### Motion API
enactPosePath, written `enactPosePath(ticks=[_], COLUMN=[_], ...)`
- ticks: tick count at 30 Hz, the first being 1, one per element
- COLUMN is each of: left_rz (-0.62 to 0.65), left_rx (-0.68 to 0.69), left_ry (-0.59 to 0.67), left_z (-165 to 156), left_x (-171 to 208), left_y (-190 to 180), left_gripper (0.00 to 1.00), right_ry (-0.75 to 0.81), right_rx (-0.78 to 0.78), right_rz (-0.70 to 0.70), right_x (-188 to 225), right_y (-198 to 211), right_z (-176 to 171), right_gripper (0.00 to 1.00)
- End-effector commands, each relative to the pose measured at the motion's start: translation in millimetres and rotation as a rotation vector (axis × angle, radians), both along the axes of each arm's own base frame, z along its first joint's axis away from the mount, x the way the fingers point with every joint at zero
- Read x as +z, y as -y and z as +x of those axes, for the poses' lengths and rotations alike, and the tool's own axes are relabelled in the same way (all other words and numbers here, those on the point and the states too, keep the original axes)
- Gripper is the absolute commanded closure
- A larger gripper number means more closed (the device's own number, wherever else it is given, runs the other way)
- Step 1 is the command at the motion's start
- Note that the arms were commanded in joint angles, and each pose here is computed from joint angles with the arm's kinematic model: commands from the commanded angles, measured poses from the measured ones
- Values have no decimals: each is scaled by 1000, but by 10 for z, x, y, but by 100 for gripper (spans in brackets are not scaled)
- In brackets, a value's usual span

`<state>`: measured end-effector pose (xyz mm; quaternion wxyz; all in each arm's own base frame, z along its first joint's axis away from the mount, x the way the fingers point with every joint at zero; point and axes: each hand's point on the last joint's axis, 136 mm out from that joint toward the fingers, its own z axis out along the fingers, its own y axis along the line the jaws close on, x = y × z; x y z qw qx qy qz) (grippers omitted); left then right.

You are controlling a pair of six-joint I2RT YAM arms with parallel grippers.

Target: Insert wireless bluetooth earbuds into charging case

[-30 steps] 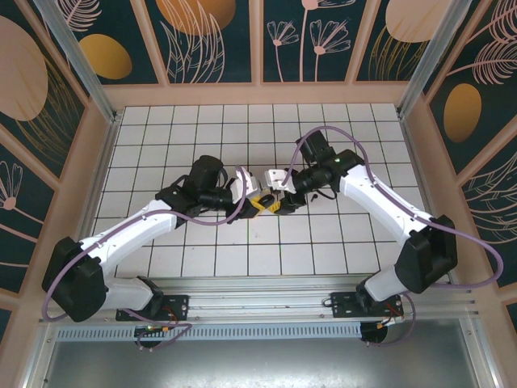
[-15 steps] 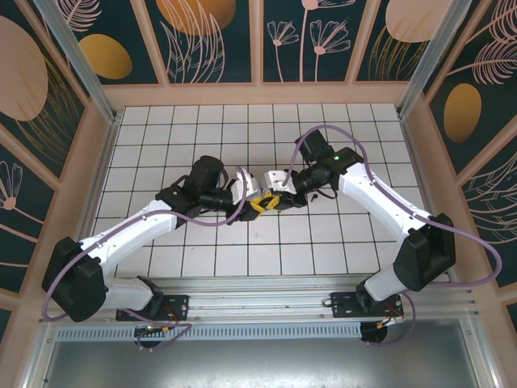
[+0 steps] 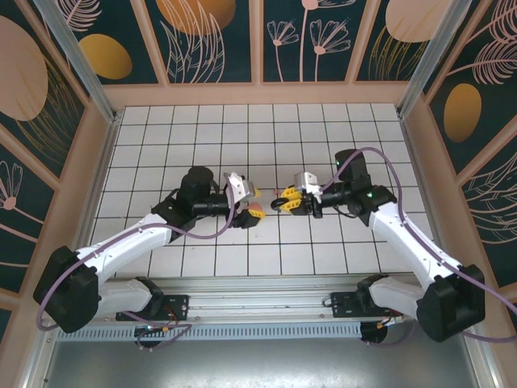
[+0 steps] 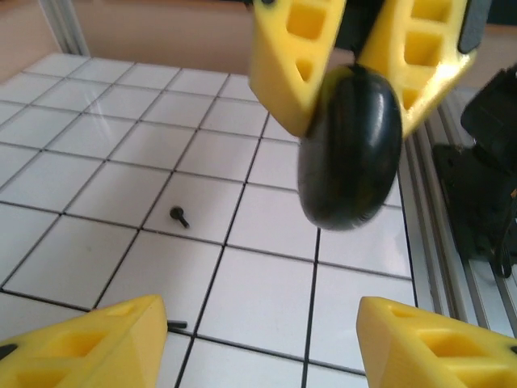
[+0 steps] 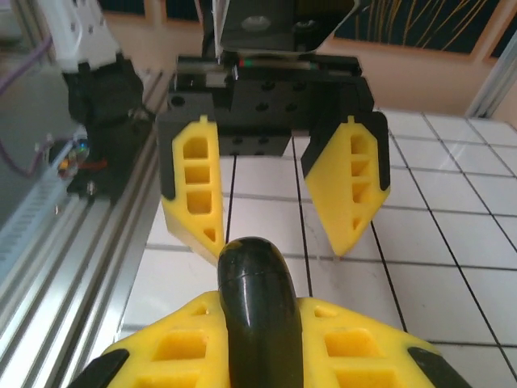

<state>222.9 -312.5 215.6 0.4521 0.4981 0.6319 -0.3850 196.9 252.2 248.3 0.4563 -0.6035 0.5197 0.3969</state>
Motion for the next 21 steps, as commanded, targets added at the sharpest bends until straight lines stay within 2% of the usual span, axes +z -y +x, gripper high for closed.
enactPosePath(ticks=[1,6,10,21], left_rz=[-168,-330,-377,-488], left_rx=[45,84,103,92], left_ry=[77,50,36,-25], left_z=[70,146,198,228], left_x=[353,523,572,663], left_y=[-5,-256,-393,-478], left_gripper=[37,36,36,36], right_ry=[-70,-152,-169,-179], right_rx=[-31,-184,-266,-289], right_rz=[143,245,352,499], right_x=[228,273,388,527], right_y=[-33,-7,33,31], right_z=[26,219,308,292], right_gripper=[86,86,86,85])
